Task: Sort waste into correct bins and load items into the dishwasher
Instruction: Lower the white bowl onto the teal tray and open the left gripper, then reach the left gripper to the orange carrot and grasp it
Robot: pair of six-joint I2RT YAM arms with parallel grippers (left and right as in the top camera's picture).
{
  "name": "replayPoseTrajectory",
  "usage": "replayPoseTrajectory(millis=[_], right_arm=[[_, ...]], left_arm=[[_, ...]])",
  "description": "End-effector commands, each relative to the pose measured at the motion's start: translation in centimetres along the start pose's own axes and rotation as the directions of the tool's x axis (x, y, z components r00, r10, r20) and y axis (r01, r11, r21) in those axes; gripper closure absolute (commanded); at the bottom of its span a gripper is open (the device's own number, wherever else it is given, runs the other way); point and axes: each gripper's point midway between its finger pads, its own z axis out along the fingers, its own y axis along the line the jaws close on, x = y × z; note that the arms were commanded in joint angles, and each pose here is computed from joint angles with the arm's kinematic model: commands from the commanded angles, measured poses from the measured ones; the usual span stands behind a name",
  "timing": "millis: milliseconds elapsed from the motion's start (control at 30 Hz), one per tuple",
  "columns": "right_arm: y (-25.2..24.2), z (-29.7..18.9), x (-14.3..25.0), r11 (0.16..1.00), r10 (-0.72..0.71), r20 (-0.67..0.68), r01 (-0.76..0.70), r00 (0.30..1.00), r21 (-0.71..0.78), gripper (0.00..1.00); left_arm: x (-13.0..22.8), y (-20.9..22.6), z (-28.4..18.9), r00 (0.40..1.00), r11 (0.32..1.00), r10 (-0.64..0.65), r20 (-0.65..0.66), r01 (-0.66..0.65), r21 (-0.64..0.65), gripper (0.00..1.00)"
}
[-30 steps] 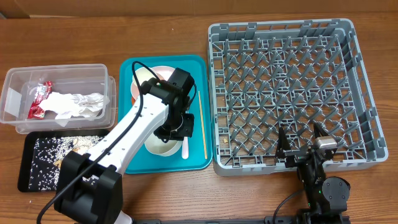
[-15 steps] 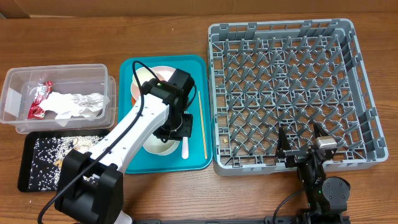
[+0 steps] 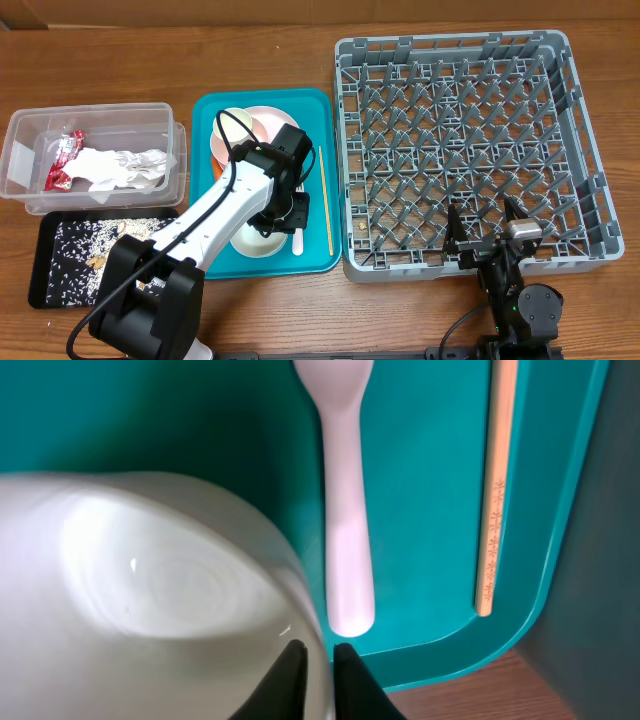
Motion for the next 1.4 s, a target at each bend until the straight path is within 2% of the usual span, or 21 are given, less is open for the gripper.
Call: replayPoseTrajectory(millis=[0,100,200,300,433,600,767,900,1067,1167,1300,1367], right_arm=[[-0.1,0.0,0.2,1.0,0.004,0.003,-0.004,1.0,0.005,0.0],[-0.1,0.0,0.2,1.0,0.004,0.003,-0.004,1.0,0.005,0.0],[-0.1,0.0,0.2,1.0,0.004,0.003,-0.004,1.0,0.005,0.0],[-0.1,0.0,0.2,1.0,0.004,0.003,-0.004,1.0,0.005,0.0],[-0.1,0.0,0.2,1.0,0.004,0.003,-0.004,1.0,0.006,0.0],[-0.1,0.0,0.2,1.0,0.004,0.003,-0.004,1.0,0.005,0.0],[-0.1,0.0,0.2,1.0,0.004,0.003,-0.004,1.0,0.005,0.0],[-0.1,0.0,0.2,1.0,0.004,0.003,-0.004,1.0,0.005,0.0],[-0.1,0.0,0.2,1.0,0.004,0.003,-0.004,1.0,0.005,0.0],[-0.1,0.0,0.2,1.0,0.004,0.003,-0.004,1.0,0.005,0.0],[-0.1,0.0,0.2,1.0,0.004,0.003,-0.004,1.0,0.005,0.0],[-0.1,0.0,0.2,1.0,0.004,0.003,-0.004,1.0,0.005,0.0]], left_arm=[[0.2,0.0,0.4,1.0,1.0,-0.003,-0.008,0.003,-0.013,0.76],[0.3,-0.4,0.4,1.0,1.0,0.005,-0.016,-0.005,0.011,0.7],[-0.1,-0.6,-0.3,0.999,0.999,0.036,-0.005,-0.036,0.015,0.71],[-2.1,-2.1,-3.1,0.997,0.997,0.043,0.057,-0.046,0.058,0.7],[-4.1,-1.9,-7.4,0.991,0.999,0.031,0.133,-0.036,0.029,0.73],[-6.5,2.0,-10.7,0.965,0.987,-0.098,0.244,0.125,-0.098,0.79],[-6.7,6.9,-11.0,0.94,0.95,-0.23,0.25,0.273,-0.151,0.96],[-6.9,9.6,-10.0,0.915,0.923,-0.314,0.252,0.357,-0.145,0.95],[-6.7,12.7,-6.5,0.853,0.86,-0.454,0.257,0.495,-0.122,0.96],[-6.7,13.4,-4.4,0.838,0.851,-0.489,0.243,0.52,-0.079,0.96],[-6.8,13.9,-3.9,0.829,0.844,-0.502,0.248,0.532,-0.067,0.96],[-6.9,14.0,-4.0,0.826,0.843,-0.503,0.254,0.534,-0.068,0.9]])
